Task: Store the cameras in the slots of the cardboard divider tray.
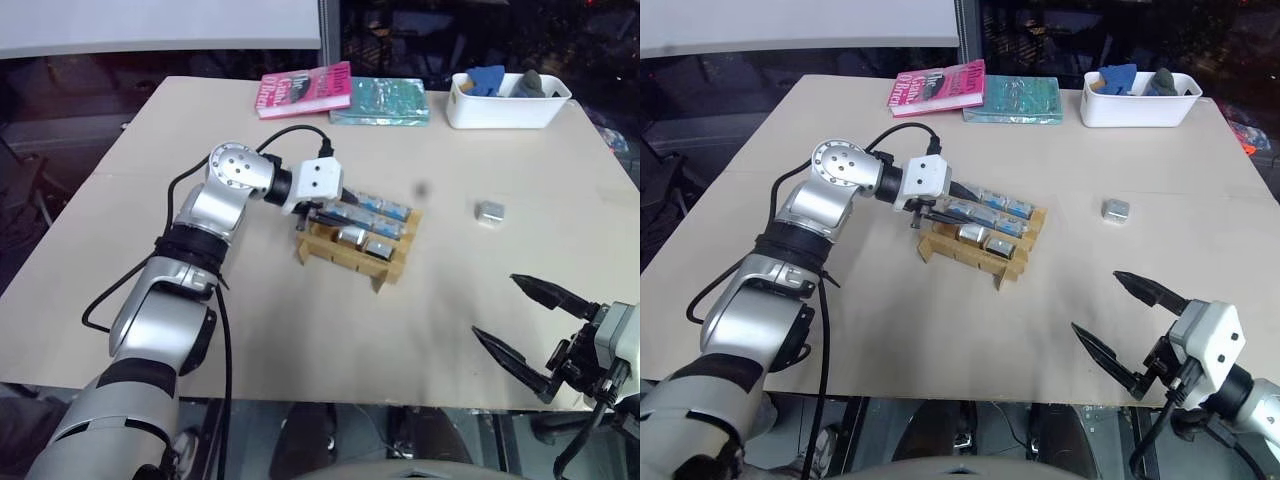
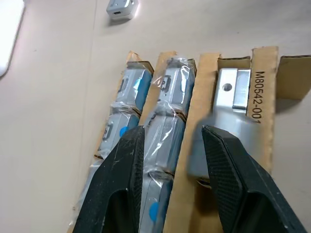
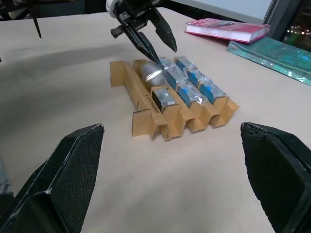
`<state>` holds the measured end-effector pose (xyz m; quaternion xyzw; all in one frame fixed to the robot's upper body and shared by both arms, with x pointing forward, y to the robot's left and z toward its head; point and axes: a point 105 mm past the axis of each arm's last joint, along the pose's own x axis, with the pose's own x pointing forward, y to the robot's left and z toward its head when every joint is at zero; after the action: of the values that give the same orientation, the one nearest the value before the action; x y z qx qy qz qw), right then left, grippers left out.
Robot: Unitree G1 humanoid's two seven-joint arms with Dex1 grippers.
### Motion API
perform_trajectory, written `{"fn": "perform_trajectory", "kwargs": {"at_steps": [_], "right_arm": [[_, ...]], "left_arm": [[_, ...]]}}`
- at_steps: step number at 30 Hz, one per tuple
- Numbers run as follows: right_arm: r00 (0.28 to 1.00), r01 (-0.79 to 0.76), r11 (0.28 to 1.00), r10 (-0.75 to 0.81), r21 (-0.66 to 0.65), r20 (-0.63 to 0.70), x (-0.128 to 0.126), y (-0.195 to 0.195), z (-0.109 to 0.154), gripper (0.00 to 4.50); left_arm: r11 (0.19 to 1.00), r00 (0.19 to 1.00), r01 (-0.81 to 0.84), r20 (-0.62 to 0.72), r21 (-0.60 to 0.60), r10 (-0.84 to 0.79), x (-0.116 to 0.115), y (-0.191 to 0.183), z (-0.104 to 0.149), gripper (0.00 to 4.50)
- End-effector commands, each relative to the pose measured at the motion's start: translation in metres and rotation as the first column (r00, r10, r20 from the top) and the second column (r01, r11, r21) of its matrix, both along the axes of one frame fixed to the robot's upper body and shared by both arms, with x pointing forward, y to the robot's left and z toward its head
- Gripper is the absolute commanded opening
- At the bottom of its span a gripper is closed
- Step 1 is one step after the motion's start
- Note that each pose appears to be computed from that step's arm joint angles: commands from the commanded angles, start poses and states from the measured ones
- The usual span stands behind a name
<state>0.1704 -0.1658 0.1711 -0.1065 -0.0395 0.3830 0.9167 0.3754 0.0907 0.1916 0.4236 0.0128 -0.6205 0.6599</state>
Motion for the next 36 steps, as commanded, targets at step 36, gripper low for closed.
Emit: {"fn": "perform_trajectory", "kwargs": {"at_steps": [36], "right_arm": [[1.000,0.004,1.000,-0.004,-0.007,0.018,-0.005,0.004,0.002,4.50]], "left_arm": [[0.989,0.994,0.081,0.057,0.123,-0.089,-0.019,0.011,-0.034,1.91]]}}
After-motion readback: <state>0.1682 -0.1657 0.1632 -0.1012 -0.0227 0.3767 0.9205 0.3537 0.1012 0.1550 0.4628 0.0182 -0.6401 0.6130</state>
